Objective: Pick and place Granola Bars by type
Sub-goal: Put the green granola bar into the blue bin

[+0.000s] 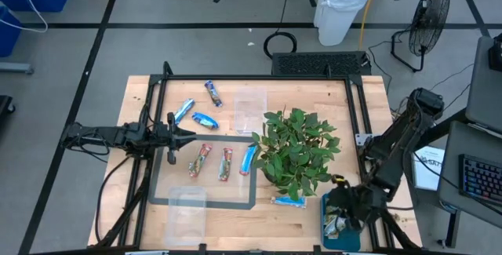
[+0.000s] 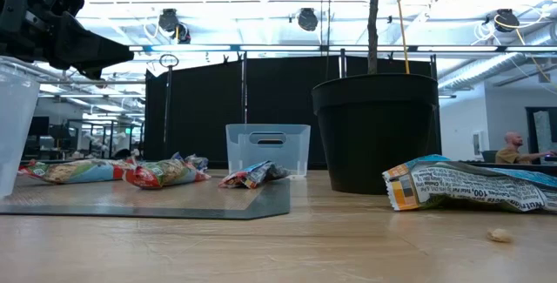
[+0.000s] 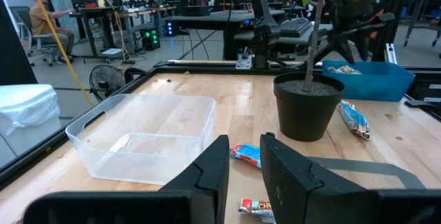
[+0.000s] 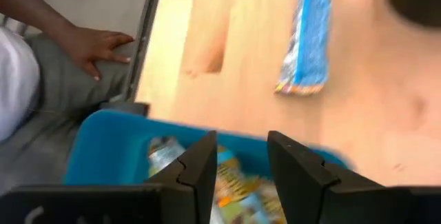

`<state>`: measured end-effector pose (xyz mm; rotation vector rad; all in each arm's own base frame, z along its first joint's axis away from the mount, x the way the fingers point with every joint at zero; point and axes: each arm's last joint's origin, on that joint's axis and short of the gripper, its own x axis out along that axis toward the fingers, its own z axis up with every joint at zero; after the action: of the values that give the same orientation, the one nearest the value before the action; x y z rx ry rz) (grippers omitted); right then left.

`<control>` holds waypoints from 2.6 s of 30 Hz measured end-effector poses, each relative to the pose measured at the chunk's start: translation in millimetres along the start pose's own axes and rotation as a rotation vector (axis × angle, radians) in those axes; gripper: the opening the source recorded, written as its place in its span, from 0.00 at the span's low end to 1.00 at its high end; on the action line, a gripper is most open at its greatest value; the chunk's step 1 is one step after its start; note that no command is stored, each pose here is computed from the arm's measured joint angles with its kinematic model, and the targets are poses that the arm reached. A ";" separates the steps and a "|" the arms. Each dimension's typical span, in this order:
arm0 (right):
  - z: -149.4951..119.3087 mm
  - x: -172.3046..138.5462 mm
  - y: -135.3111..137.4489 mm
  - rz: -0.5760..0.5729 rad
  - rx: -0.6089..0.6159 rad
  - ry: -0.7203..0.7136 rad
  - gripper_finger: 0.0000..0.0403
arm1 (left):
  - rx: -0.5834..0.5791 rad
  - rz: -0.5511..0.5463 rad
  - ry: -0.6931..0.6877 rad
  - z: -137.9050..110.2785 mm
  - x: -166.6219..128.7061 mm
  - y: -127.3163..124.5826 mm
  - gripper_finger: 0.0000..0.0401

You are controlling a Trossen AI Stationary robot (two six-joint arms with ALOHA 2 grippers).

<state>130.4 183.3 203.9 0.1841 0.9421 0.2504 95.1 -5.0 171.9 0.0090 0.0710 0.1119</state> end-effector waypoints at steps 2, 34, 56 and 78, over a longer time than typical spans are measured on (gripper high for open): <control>6.3 0.4 -5.7 -0.015 -0.036 -0.015 0.31 | 0.000 0.000 0.000 0.0 0.0 0.0 0.22; 12.3 48.6 -81.8 0.150 0.006 -0.125 0.31 | 0.000 0.000 0.000 0.0 0.0 0.0 0.22; 48.3 62.6 -53.6 0.241 -0.406 -0.293 0.23 | -0.001 0.000 -0.001 0.0 0.1 0.0 0.22; 43.0 103.4 -64.2 0.021 -0.513 -0.207 0.00 | -0.001 0.000 -0.005 0.3 0.1 0.0 0.22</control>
<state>232.1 150.1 131.7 -0.2489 0.6463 0.4736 95.2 -5.0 172.2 0.0079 0.0660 0.1122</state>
